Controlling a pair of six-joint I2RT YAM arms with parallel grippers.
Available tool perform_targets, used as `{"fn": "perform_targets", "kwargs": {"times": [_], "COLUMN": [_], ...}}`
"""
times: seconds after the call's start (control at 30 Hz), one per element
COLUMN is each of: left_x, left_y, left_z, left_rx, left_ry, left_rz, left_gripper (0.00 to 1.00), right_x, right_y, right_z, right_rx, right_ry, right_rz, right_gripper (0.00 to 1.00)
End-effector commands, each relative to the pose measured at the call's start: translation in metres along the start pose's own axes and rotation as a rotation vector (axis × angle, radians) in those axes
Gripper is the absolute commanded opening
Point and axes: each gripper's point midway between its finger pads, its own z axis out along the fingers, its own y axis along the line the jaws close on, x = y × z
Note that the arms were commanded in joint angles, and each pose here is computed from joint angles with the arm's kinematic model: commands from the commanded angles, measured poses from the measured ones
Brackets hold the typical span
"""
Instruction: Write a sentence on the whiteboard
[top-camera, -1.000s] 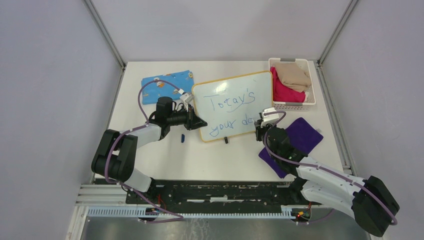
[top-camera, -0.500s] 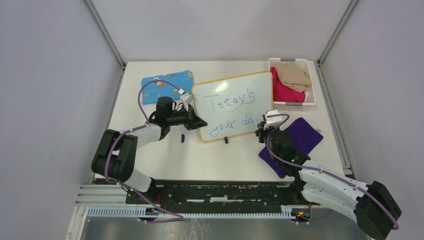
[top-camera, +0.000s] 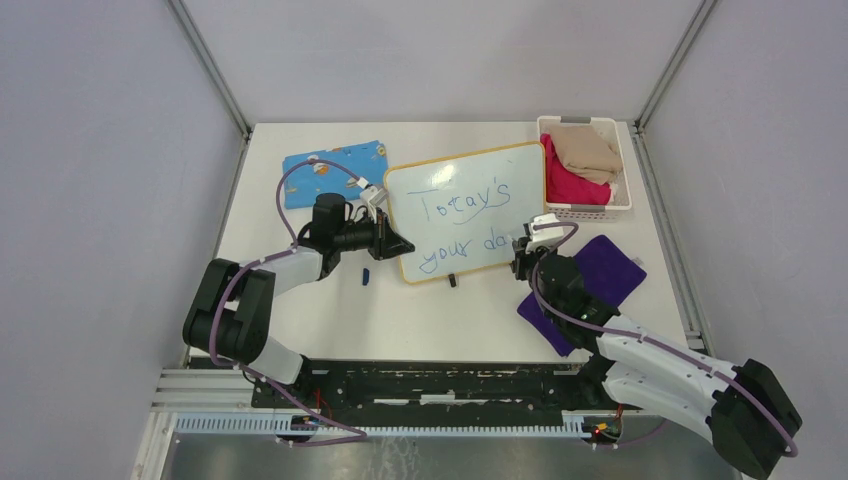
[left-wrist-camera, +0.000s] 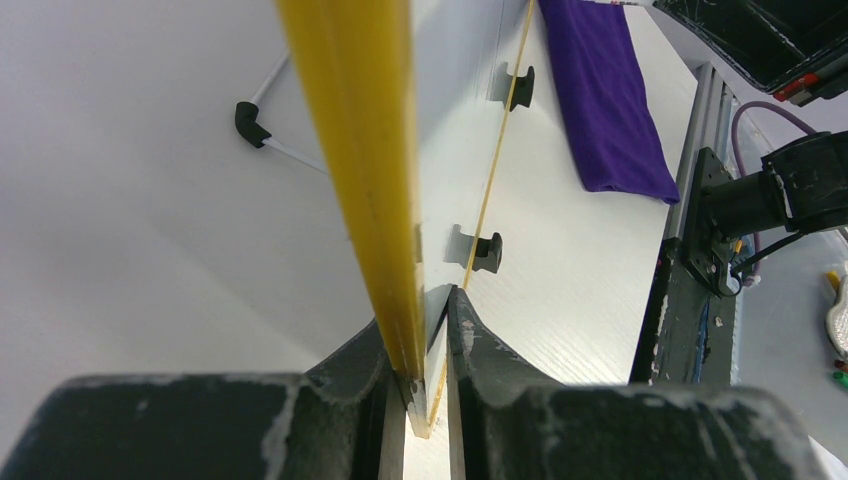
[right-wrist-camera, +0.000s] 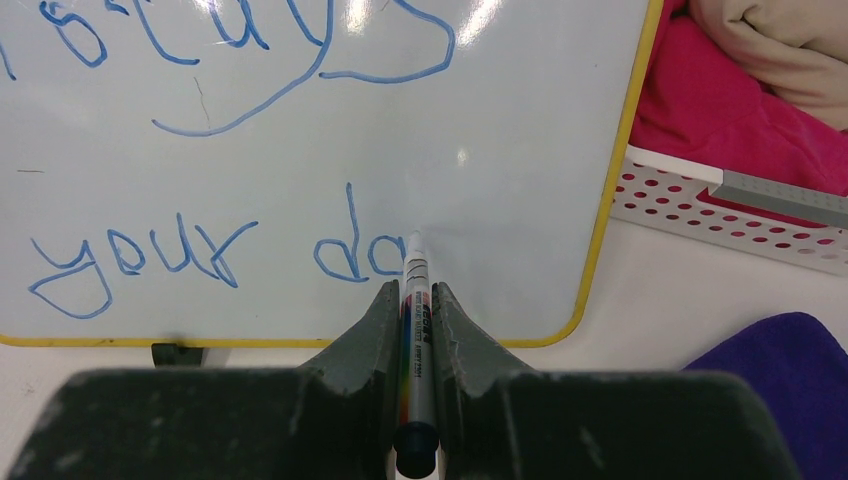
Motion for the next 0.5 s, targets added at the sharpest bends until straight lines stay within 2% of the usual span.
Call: {"fn": "perform_targets", "kwargs": {"times": [0.0, 0.47], "left_x": [0.046, 0.046], "left_y": [0.015, 0.015], "left_z": [0.003, 0.003], "left_rx": [-0.081, -0.083], "left_ry": [0.139, 0.138], "left_rz": [-0.019, -0.017], "left_gripper": [0.22, 0.23], "right_x": [-0.028, -0.002], "right_y": [0.004, -0.002], "right_z": [0.006, 0.007], "right_rx": [-0.002, 0.019], "right_ry": [-0.067, -0.016], "right_rz": [0.028, 0.016], "right_gripper": [0.0, 0.0]}}
